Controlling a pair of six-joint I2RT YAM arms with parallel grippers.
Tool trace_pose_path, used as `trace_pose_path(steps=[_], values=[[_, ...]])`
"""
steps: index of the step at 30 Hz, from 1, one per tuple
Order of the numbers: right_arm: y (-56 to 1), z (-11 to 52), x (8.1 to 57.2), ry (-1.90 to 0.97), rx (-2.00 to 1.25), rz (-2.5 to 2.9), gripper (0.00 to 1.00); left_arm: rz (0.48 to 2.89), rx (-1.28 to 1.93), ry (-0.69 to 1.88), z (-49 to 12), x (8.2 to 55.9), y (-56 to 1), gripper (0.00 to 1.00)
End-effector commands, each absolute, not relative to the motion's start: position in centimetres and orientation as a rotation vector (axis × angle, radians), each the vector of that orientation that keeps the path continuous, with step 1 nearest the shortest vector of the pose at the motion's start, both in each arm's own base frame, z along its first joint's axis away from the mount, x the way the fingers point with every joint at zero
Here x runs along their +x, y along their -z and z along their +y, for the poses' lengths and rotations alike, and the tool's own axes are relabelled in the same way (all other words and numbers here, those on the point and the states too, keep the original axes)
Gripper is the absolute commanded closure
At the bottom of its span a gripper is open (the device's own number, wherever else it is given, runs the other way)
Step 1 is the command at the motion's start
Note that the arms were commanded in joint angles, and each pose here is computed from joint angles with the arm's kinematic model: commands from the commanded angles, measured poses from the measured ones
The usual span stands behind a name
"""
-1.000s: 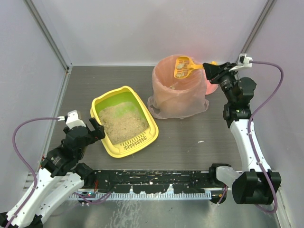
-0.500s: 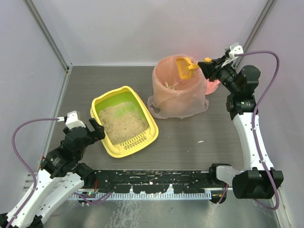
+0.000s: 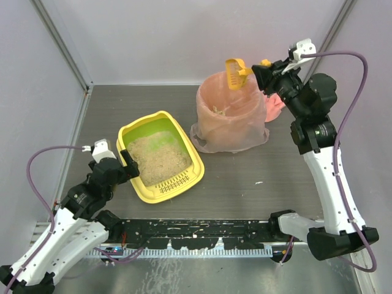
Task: Clean the litter box
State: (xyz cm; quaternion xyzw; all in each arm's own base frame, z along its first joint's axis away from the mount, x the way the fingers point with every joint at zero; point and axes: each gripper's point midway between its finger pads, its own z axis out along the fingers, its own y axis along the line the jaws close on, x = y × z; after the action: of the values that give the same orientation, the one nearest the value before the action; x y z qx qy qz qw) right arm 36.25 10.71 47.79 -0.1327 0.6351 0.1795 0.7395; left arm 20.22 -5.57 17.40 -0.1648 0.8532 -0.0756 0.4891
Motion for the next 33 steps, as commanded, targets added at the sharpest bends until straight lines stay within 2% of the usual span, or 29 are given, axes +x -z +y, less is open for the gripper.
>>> trace_pose_path(steps=[1,6,11,16,25,33], values=[[-53.4,12.8,32.5,-0.440,-0.252,1.278,0.99,2.009,-0.446,0.193,-5.7,22.0,-19.2,0.12],[-52.7,20.1,30.7,-0.622,-0.340,1.308,0.99,2.014,-0.445,0.167,-5.8,23.1,-19.1,0.22],[-48.1,27.3,29.3,-0.714,-0.445,1.428,0.99,2.016,-0.445,0.143,-5.8,24.4,-18.7,0.37],[-44.1,31.0,29.0,-0.792,-0.506,1.547,0.99,2.018,-0.446,0.147,-6.1,25.8,-17.9,0.48],[-35.9,34.5,30.5,-0.811,-0.564,1.788,0.99,2.068,-0.406,0.178,-6.9,27.7,-16.0,0.55],[-32.4,34.6,32.1,-0.725,-0.523,1.871,0.99,2.111,-0.295,0.261,-9.5,29.4,-15.0,0.59]])
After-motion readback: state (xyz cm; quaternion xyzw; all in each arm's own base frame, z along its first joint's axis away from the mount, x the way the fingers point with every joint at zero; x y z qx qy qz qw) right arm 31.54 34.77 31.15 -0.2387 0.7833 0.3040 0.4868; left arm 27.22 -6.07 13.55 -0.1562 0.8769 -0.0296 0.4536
